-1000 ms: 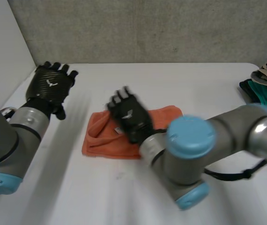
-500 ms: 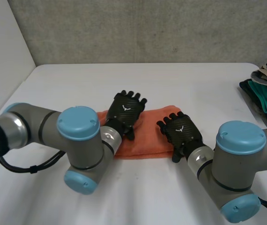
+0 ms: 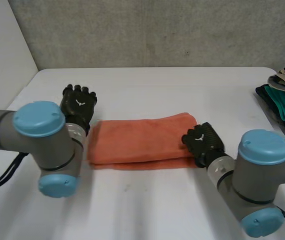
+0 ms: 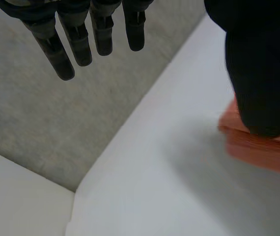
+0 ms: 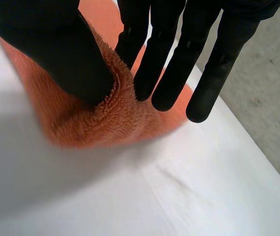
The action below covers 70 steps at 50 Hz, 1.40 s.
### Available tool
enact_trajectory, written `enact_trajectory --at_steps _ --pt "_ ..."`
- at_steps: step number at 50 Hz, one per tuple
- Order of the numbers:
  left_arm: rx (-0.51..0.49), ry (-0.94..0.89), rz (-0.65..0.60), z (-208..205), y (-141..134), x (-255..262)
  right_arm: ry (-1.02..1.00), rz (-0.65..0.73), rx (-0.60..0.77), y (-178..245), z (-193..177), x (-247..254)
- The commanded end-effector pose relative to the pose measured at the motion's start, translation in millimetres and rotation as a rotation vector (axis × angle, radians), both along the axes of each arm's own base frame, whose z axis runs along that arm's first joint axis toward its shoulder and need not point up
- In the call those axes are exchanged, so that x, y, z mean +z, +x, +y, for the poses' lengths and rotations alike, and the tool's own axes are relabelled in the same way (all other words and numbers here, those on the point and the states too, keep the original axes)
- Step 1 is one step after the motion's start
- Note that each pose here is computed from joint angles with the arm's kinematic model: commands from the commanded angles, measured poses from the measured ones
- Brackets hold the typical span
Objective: Fold the laundry.
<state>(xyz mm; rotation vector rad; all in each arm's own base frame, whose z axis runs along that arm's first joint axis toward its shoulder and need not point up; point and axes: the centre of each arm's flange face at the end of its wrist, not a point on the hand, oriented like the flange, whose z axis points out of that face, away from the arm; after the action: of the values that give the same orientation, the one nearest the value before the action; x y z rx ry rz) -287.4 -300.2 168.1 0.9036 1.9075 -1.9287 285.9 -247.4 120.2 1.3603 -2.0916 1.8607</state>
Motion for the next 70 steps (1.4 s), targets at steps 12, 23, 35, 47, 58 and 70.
enact_trajectory --at_steps 12,23,35,47,58,70 --pt "-0.048 -0.065 0.153 36.3 16.7 57.7 -0.486 0.223 0.210 45.2 21.1 76.9" --pt "-0.050 -0.051 0.189 39.4 14.3 56.2 -0.414 0.191 0.682 105.2 110.6 4.6" --pt "-0.155 0.002 0.450 60.4 -15.9 68.5 -0.025 -0.362 0.197 42.9 30.0 87.4" --pt "-0.231 0.263 0.378 84.5 -69.8 7.0 0.387 -0.380 -0.012 30.8 -14.5 54.6" --pt "-0.052 0.385 0.211 88.2 -48.6 -33.8 0.488 -0.256 0.019 43.2 -20.3 3.6" --pt "-0.217 0.253 0.254 77.9 -49.6 38.5 0.154 -0.134 0.017 36.7 -4.2 56.5"
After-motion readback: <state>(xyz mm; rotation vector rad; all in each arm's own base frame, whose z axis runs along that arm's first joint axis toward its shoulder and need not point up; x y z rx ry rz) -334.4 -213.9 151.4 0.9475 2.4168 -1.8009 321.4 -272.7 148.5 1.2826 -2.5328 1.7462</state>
